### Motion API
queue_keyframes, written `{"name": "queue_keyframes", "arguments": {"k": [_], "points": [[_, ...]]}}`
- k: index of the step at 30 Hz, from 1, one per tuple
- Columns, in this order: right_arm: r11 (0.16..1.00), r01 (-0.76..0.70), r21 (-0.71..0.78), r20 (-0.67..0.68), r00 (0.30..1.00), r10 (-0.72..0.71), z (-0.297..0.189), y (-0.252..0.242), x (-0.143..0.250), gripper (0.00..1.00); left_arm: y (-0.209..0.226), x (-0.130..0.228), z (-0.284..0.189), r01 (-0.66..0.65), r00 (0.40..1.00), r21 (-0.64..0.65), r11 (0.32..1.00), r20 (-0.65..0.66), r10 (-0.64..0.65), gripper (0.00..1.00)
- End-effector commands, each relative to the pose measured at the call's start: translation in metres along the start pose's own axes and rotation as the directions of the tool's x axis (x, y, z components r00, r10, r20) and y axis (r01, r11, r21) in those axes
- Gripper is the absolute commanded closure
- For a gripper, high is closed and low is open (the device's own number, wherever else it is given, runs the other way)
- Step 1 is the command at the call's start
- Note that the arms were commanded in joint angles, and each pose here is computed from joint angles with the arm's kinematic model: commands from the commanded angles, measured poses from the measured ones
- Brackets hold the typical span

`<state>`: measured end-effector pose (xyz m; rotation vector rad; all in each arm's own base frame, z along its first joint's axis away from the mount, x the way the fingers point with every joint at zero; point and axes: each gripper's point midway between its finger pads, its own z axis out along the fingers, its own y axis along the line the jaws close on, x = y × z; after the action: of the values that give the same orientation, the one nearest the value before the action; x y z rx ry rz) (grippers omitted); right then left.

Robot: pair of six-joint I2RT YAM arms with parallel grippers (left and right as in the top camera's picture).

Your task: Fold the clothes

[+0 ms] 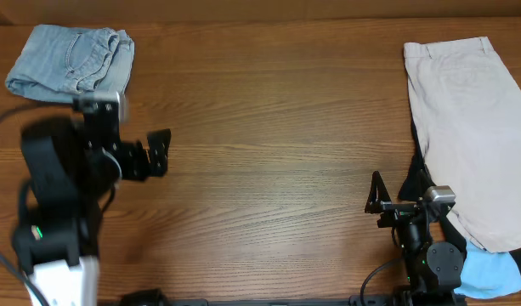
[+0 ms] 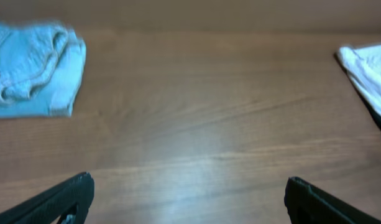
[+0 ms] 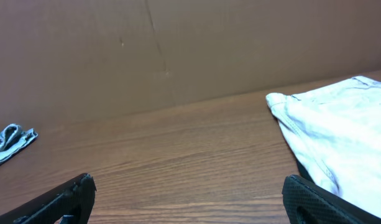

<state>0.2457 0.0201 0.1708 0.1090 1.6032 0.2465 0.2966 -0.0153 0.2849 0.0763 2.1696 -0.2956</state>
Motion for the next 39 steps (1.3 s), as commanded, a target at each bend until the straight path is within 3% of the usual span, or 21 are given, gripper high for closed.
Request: {"name": "queue_keyframes", "arguments": {"k": [1, 9, 25, 30, 39], "points": [[1.000, 0.007, 0.011, 0.009, 1.000, -0.007, 0.000, -0.003, 0.001, 0.00, -0.004, 0.029, -0.006, -0.024, 0.994, 0.002, 1.000, 0.103, 0.024, 0.00], [1.000, 0.007, 0.011, 0.009, 1.000, -0.007, 0.000, -0.003, 0.001, 0.00, -0.002, 0.068, -0.005, -0.114, 0.921, -0.051, 0.992, 0.368, 0.125, 0.00], [1.000, 0.007, 0.011, 0.009, 1.000, -0.007, 0.000, -0.003, 0.001, 0.00, 0.008, 0.099, -0.001, -0.138, 0.788, -0.166, 0.976, 0.579, 0.210, 0.00], [1.000, 0.007, 0.011, 0.009, 1.000, -0.007, 0.000, -0.003, 0.001, 0.00, 0.016, 0.107, 0.009, -0.124, 0.788, -0.186, 0.975, 0.579, 0.211, 0.00], [1.000, 0.007, 0.011, 0.009, 1.000, -0.007, 0.000, -0.003, 0.001, 0.00, 0.027, 0.131, 0.026, -0.095, 0.847, -0.200, 0.975, 0.499, 0.185, 0.00]]}}
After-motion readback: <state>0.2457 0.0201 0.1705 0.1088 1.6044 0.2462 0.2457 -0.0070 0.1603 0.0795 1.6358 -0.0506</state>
